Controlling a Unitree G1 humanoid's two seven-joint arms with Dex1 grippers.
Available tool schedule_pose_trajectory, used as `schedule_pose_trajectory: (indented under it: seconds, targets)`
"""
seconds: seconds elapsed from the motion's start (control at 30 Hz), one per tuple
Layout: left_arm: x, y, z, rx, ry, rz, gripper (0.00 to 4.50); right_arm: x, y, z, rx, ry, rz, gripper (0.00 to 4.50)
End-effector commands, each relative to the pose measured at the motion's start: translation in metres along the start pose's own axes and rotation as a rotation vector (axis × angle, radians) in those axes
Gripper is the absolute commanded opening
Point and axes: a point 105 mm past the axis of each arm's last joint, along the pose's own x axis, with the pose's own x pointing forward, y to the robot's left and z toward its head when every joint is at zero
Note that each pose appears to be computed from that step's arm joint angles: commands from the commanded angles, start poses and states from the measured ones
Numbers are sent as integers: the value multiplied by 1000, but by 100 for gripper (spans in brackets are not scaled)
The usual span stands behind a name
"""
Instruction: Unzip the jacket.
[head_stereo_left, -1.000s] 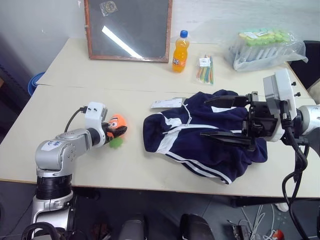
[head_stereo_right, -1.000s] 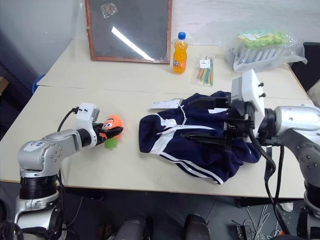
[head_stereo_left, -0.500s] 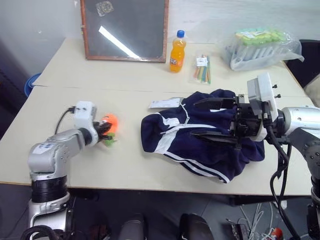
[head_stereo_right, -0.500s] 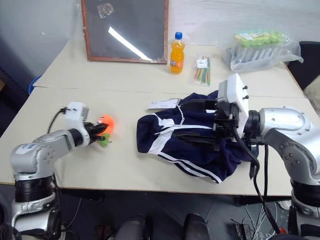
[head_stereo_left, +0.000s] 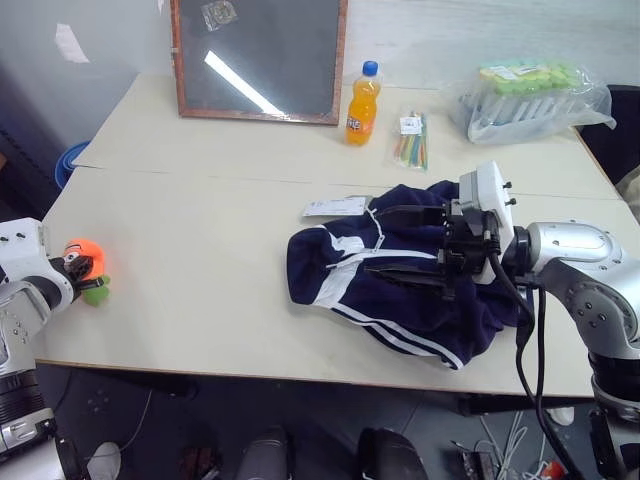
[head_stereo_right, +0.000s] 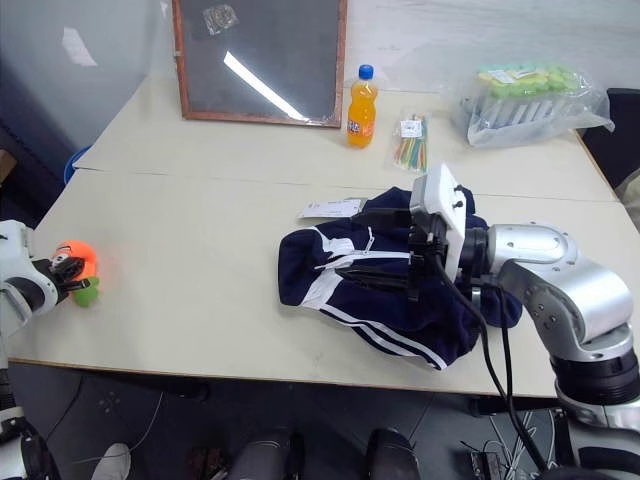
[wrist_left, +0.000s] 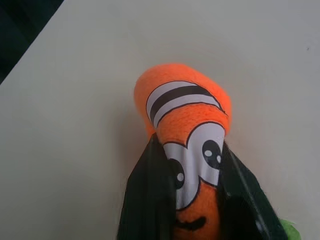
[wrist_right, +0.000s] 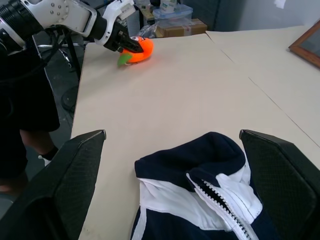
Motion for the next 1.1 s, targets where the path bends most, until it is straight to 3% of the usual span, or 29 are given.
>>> schedule_pose_trajectory:
  seconds: [0.03, 0.27, 0.3, 0.47, 0.73, 0.97, 1.1]
  targets:
    - [-10, 8, 11, 6, -55, 34, 218, 0, 0, 11, -58, -22, 0, 450]
    - [-28, 13, 22, -1, -74, 43, 437, -2, -1, 5, -57, 5, -22, 450]
    - [-31, 11, 25, 0, -74, 31, 446, -2, -2, 4, -57, 11, -26, 450]
    - [-47, -5, 45, 12, -108, -81, 446, -4, -6, 2, -57, 28, -46, 450]
    - [-90, -95, 85, 140, -217, -611, 446, -12, -17, -9, -38, 72, -122, 450]
    - [-122, -165, 66, 380, -207, -1001, 446, -19, -24, -15, -11, 98, -183, 450]
    - [-132, -187, 51, 490, -182, -1151, 446, -20, -35, -22, 48, 112, -242, 450]
